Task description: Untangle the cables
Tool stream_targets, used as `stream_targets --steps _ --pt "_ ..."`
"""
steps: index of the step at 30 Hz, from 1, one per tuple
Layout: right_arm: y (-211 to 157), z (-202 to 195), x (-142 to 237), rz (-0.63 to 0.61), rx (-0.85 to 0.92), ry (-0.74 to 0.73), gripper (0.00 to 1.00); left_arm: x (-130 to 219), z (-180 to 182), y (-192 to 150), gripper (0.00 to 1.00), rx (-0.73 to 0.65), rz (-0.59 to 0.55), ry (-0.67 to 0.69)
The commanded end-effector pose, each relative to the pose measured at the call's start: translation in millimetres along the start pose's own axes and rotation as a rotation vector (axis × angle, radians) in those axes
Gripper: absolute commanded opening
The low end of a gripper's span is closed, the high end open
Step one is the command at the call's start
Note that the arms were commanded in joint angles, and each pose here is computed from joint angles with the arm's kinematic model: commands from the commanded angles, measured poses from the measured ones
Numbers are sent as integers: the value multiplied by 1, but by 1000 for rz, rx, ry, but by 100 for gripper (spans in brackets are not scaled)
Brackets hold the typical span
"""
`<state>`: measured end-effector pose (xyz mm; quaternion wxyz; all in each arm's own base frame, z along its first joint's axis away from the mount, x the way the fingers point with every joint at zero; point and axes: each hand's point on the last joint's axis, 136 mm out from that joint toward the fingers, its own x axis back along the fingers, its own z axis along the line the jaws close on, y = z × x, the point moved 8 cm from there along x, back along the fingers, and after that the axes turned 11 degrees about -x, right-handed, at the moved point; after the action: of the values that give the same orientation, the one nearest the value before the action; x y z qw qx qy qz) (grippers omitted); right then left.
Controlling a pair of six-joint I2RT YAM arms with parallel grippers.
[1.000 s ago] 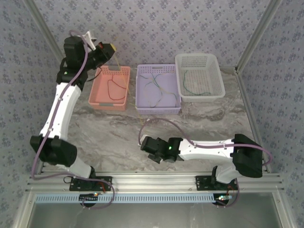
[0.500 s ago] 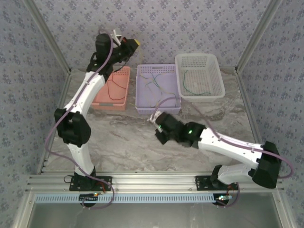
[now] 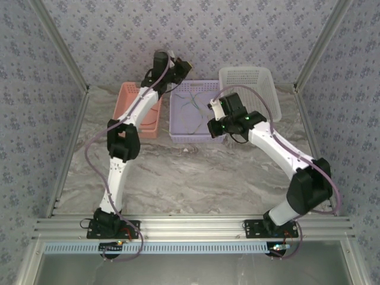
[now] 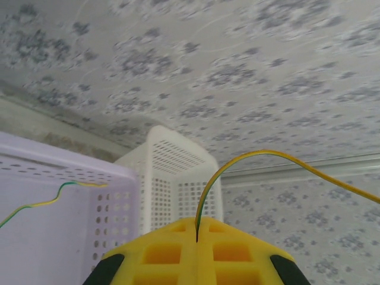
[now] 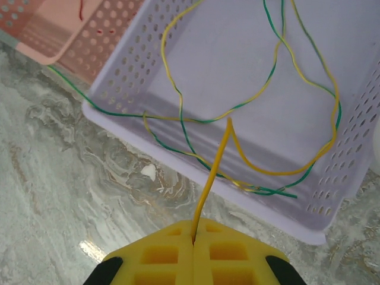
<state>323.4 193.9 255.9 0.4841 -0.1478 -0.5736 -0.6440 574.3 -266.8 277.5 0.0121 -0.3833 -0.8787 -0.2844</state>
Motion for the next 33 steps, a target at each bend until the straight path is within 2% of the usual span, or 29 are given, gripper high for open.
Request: stream_targets --steps 1,8,15,20,24,29,33 --pt "13 -2 -13 22 -1 44 0 -10 1 -3 0 29 -1 16" --pt "21 -15 -57 73 -40 4 0 -29 40 -28 0 48 58 119" --pt "23 -22 -86 105 -63 -44 0 -26 60 -39 0 23 87 265" --pt "24 -24 -102 132 -69 -90 0 -23 61 -41 12 -18 107 302" --pt "26 -25 -111 144 -58 -141 0 -18 61 -44 14 -23 136 337" --pt "27 -26 -115 139 -56 -169 11 -11 62 -47 15 -24 173 383" --pt "28 -24 -116 133 -47 -183 21 -6 59 -47 24 -43 191 397"
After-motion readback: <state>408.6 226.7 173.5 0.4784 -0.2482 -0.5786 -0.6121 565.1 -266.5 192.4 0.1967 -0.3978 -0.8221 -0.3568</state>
